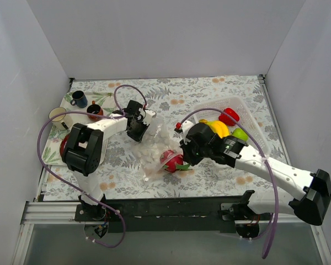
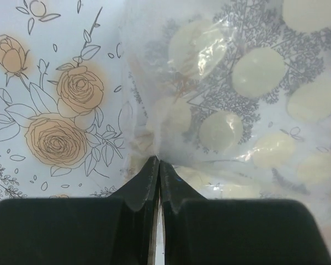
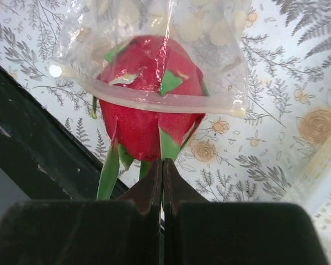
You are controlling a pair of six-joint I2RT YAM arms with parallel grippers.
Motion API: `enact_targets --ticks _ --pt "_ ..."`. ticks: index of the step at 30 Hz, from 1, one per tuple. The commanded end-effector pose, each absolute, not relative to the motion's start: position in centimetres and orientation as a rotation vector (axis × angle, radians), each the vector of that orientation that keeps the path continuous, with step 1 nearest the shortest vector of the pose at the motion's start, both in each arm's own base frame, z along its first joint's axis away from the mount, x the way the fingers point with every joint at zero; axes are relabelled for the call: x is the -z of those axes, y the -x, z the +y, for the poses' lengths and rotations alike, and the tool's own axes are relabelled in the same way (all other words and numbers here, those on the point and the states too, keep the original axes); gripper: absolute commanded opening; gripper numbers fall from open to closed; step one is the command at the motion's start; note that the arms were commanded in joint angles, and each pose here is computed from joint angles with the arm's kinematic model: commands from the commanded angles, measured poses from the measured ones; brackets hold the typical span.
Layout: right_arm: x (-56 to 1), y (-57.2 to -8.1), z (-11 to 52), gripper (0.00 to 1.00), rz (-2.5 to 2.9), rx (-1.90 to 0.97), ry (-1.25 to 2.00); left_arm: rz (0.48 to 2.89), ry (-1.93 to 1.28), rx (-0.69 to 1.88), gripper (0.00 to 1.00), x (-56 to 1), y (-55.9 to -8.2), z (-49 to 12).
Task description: Open the zip-top bag and remove the fake food
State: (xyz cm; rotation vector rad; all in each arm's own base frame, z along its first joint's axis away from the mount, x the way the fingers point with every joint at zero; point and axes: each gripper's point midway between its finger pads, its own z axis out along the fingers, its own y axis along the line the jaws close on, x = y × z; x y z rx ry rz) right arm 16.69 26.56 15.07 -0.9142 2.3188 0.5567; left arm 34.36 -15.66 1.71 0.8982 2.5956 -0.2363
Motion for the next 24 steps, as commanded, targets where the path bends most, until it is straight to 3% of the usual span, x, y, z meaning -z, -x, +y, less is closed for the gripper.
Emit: enact_targets --ticks 1,8,21,24 --pt "-22.8 -17.3 25.0 0.01 2.162 -0.626 0.867 2.791 -0.932 0.157 0.0 3.2 -31.2 -13.2" --pt "-31.7 -22.7 15.4 0.01 1.897 -0.276 0.268 2.798 -0.918 0.204 0.0 3.1 -31.4 -13.9" --pt "-27.1 -25.7 7.4 0.01 1.892 0.173 -0.014 2.757 -0.89 0.259 0.0 1.1 -32.3 -15.0" --pt "-25.5 -26.7 6.5 0.01 1.907 0.185 -0.051 2.751 -0.873 0.293 0.1 0.4 -32.6 -15.6"
